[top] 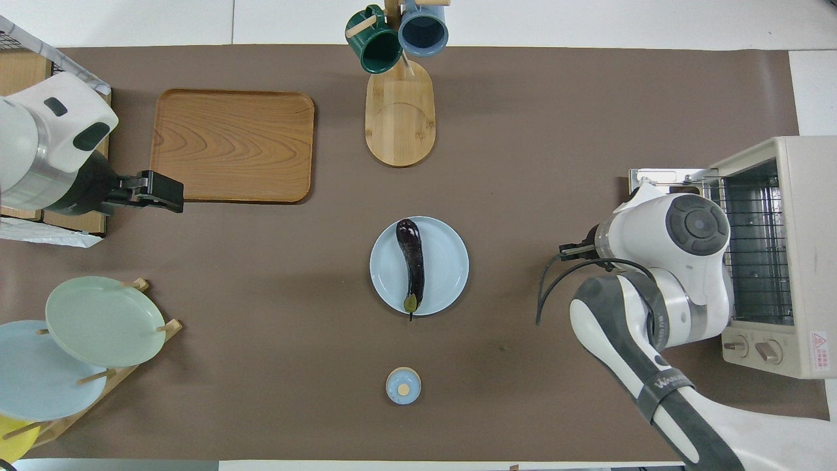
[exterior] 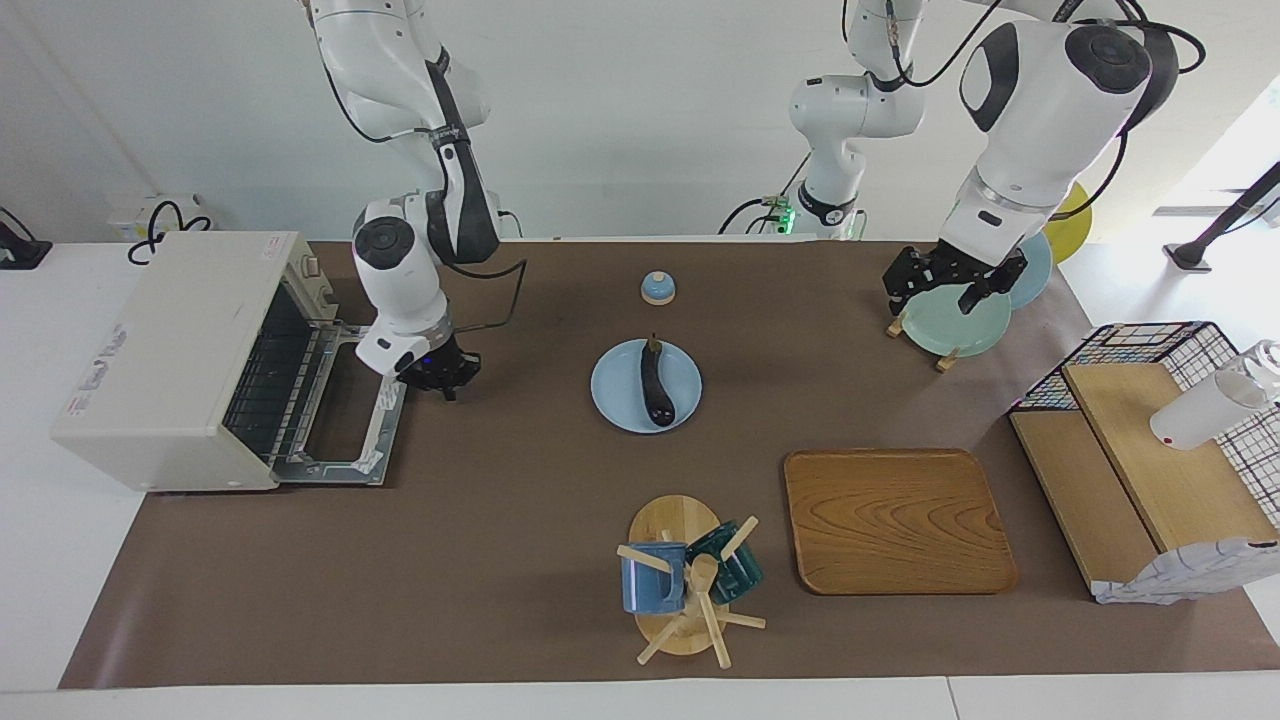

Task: Put eggplant into oven
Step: 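Move the right gripper from the oven to the blue plate, then grasp the rim of the blue plate with the right gripper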

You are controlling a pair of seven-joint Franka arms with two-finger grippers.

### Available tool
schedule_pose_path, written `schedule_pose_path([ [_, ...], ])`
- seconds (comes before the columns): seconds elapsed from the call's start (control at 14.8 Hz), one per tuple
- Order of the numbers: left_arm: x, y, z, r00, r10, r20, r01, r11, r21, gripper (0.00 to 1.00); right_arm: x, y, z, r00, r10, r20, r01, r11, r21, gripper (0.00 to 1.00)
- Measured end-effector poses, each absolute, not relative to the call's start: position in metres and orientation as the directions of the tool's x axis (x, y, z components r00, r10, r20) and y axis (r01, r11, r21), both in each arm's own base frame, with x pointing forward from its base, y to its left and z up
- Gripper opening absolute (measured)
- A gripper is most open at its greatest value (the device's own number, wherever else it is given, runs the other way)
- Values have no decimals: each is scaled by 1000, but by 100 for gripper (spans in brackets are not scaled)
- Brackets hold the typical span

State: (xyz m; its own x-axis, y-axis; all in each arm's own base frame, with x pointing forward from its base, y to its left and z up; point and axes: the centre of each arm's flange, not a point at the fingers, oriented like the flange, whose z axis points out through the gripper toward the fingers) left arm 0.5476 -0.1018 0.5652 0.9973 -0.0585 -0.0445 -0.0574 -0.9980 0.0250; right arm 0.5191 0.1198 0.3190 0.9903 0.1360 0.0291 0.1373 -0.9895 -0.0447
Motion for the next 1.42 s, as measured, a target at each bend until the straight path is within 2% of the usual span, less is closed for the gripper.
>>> schedule_pose_path([
  [0.34, 537, -96, 556, 995, -73, -71, -72, -997, 21, 100, 522, 266, 374, 989, 134, 63, 140, -986, -96, 1],
  [0.61, 535, -97, 575, 995, -77, -61, -75, -997, 22, 100, 533, 387, 408, 993, 115, 1, 115, -992, -52, 1],
  [0.74, 534, -100, 579, 995, -83, -61, -82, -996, 22, 100, 527, 446, 398, 993, 115, 12, 115, -993, -26, 5],
  [0.81, 533, -101, 579, 994, -85, -65, -84, -996, 22, 100, 519, 466, 386, 992, 125, 12, 125, -992, -14, 14],
  [0.88, 533, -102, 578, 994, -87, -66, -85, -996, 21, 100, 512, 479, 374, 990, 139, 7, 139, -990, -6, 22],
  [0.95, 533, -102, 579, 994, -87, -67, -86, -996, 21, 100, 506, 487, 363, 988, 151, 8, 151, -988, -5, 22],
  [1.08, 532, -102, 580, 994, -87, -70, -86, -996, 21, 100, 497, 492, 341, 986, 165, 25, 166, -986, -15, 33],
  [1.28, 532, -102, 580, 994, -87, -73, -86, -996, 21, 100, 475, 493, 315, 980, 199, 26, 199, -980, 1, 36],
  [1.42, 532, -102, 580, 993, -87, -74, -86, -996, 21, 100, 468, 491, 313, 978, 208, 20, 208, -978, 10, 33],
])
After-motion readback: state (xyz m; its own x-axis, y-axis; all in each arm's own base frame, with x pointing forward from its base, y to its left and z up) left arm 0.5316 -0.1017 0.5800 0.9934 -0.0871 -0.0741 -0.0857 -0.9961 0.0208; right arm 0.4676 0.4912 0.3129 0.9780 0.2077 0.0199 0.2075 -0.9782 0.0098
